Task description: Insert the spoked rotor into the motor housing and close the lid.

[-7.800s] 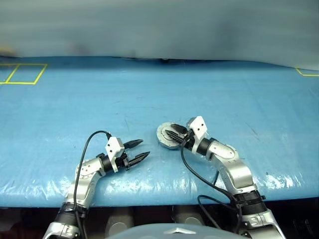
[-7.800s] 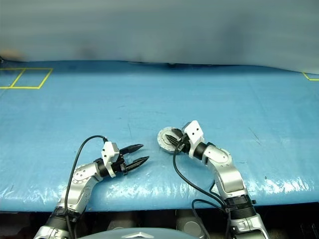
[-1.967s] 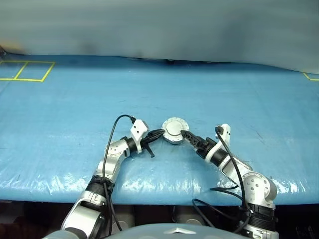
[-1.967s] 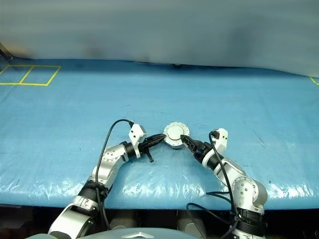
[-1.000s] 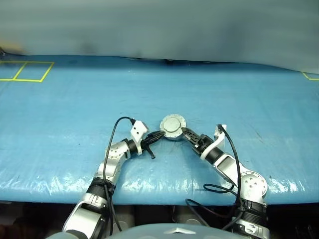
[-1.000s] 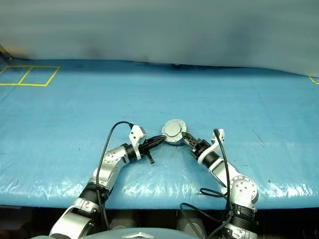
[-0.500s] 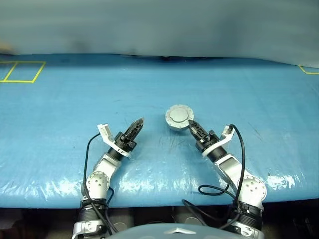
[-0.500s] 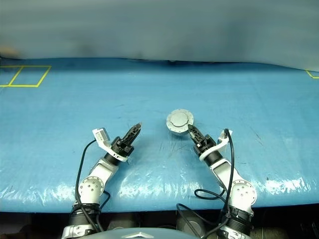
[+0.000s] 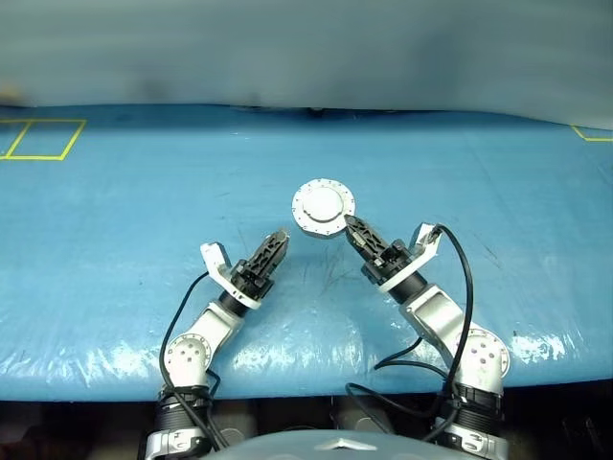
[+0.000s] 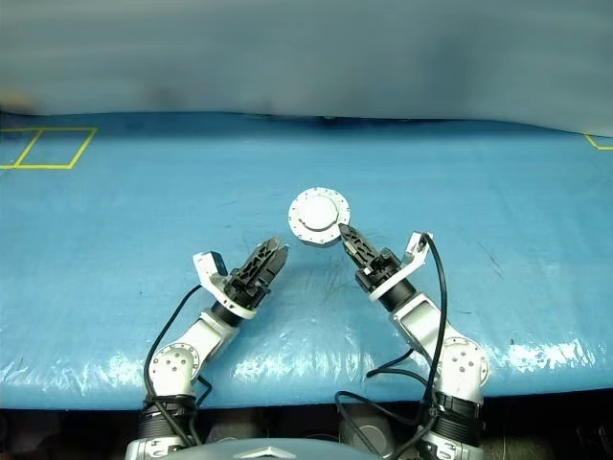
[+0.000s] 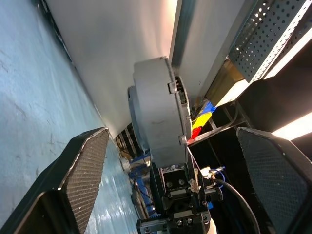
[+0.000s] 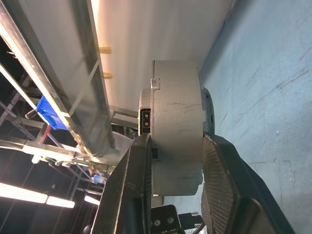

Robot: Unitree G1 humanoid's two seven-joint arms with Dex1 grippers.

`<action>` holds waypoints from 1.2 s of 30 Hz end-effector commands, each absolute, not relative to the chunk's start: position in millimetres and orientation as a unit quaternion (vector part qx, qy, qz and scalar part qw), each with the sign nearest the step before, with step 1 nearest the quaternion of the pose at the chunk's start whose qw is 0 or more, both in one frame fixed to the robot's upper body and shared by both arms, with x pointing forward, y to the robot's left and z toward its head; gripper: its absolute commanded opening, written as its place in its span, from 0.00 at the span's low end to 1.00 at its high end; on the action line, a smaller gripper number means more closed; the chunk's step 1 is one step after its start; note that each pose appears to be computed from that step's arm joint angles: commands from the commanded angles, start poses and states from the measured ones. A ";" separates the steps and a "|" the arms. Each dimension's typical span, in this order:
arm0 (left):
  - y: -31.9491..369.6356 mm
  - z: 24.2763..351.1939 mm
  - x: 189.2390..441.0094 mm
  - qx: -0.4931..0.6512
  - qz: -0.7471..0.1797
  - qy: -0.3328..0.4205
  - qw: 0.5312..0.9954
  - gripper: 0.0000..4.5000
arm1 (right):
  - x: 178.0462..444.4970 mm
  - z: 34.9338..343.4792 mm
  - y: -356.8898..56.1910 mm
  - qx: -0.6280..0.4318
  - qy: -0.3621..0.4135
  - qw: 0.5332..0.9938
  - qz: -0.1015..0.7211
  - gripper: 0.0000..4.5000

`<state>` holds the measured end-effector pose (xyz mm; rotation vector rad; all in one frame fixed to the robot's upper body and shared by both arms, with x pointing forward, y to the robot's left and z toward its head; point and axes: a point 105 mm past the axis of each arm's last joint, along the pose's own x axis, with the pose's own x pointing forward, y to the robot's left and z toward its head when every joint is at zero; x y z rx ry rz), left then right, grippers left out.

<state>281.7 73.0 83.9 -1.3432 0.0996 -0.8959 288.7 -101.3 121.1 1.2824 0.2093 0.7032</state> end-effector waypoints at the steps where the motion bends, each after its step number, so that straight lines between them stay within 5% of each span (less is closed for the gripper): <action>1: 72.6 86.7 283.6 -0.618 -0.404 0.048 0.673 1.00 | 278.0 144.7 -90.7 0.569 0.075 0.726 0.379 0.24; 21: 61.8 81.1 288.6 -0.570 -0.418 0.048 0.706 1.00 | 267.7 132.7 -67.5 0.526 0.121 0.734 0.411 0.24; 28: 65.2 89.1 287.4 -0.599 -0.426 0.022 0.678 0.58 | 269.8 130.5 -68.2 0.523 0.120 0.738 0.409 0.24; 35: 67.6 87.8 293.3 -0.607 -0.407 0.031 0.682 0.56 | 275.7 121.6 -71.5 0.501 0.122 0.763 0.389 0.24; 36: 67.7 87.6 293.6 -0.606 -0.406 0.031 0.684 0.56 | 277.0 119.7 -72.5 0.497 0.123 0.768 0.385 0.32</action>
